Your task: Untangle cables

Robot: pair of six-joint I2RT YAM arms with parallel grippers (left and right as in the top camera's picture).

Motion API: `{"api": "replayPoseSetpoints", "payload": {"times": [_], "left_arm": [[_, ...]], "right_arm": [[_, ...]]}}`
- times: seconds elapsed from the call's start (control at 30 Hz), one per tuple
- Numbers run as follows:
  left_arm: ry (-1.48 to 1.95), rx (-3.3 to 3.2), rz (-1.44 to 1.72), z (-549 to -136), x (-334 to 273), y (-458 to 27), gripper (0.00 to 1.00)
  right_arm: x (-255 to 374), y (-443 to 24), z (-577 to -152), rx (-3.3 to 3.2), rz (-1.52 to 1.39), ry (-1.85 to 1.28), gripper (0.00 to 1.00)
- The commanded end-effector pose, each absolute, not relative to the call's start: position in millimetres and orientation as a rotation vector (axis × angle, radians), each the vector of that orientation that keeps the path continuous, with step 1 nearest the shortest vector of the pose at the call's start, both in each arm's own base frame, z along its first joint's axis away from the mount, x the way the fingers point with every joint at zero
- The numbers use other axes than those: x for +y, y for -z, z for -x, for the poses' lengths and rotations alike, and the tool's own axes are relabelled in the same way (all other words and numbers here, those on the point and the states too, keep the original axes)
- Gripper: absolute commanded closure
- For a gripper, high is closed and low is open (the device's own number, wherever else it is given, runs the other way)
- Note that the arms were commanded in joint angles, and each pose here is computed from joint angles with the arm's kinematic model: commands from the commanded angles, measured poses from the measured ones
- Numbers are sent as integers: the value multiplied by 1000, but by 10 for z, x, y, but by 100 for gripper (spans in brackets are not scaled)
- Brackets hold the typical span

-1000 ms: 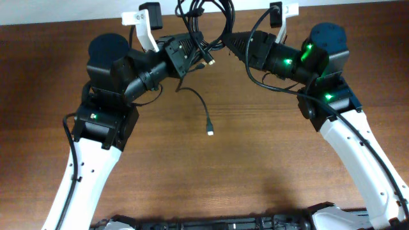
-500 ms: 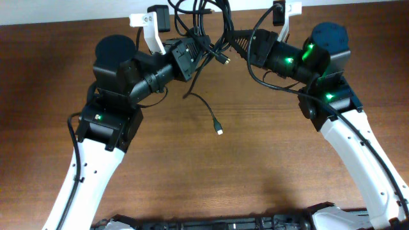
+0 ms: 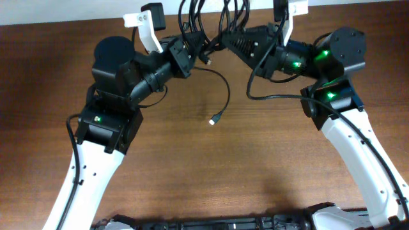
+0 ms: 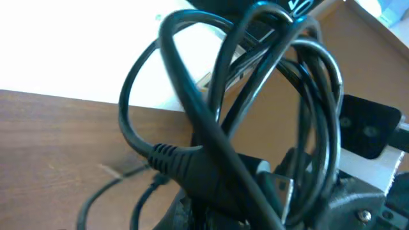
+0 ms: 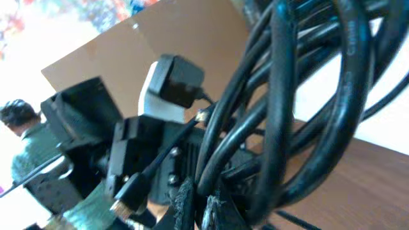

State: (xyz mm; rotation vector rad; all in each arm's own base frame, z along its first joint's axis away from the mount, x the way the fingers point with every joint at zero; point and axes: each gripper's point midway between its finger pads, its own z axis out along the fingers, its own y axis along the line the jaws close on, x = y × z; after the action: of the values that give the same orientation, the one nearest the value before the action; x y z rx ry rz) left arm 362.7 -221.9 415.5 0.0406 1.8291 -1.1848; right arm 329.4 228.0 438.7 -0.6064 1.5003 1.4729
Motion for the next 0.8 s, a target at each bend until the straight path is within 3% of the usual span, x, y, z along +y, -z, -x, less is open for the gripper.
{"api": "replayPoseSetpoints", "payload": {"times": [0.0, 0.17, 0.23, 0.33, 0.4, 0.63, 0.77], "left_arm": [[1180, 1817, -13, -3648, -2234, -4194, 100], [1187, 1818, -20, -3637, -2244, -4195, 100], [1205, 1822, -39, -3609, -2271, -4196, 100], [1231, 1827, -68, -3565, -2310, -4198, 100], [1228, 1824, -93, -3551, -2321, -4199, 100], [1265, 1823, -200, -3436, -2408, -4204, 100], [1263, 1855, -207, -3414, -2414, -4132, 100]], "right_arm": [[2409, -4410, -2923, 1459, 825, -1542, 96], [2411, -4403, -2905, 1458, 838, -1545, 94], [2409, -4410, -2921, 1458, 828, -1541, 72], [2407, -4417, -2942, 1458, 814, -1534, 54], [2405, -4421, -2955, 1458, 806, -1531, 48], [2392, -4442, -3018, 1455, 768, -1511, 39], [2378, -4529, -2991, 1395, 798, -1482, 39]]}}
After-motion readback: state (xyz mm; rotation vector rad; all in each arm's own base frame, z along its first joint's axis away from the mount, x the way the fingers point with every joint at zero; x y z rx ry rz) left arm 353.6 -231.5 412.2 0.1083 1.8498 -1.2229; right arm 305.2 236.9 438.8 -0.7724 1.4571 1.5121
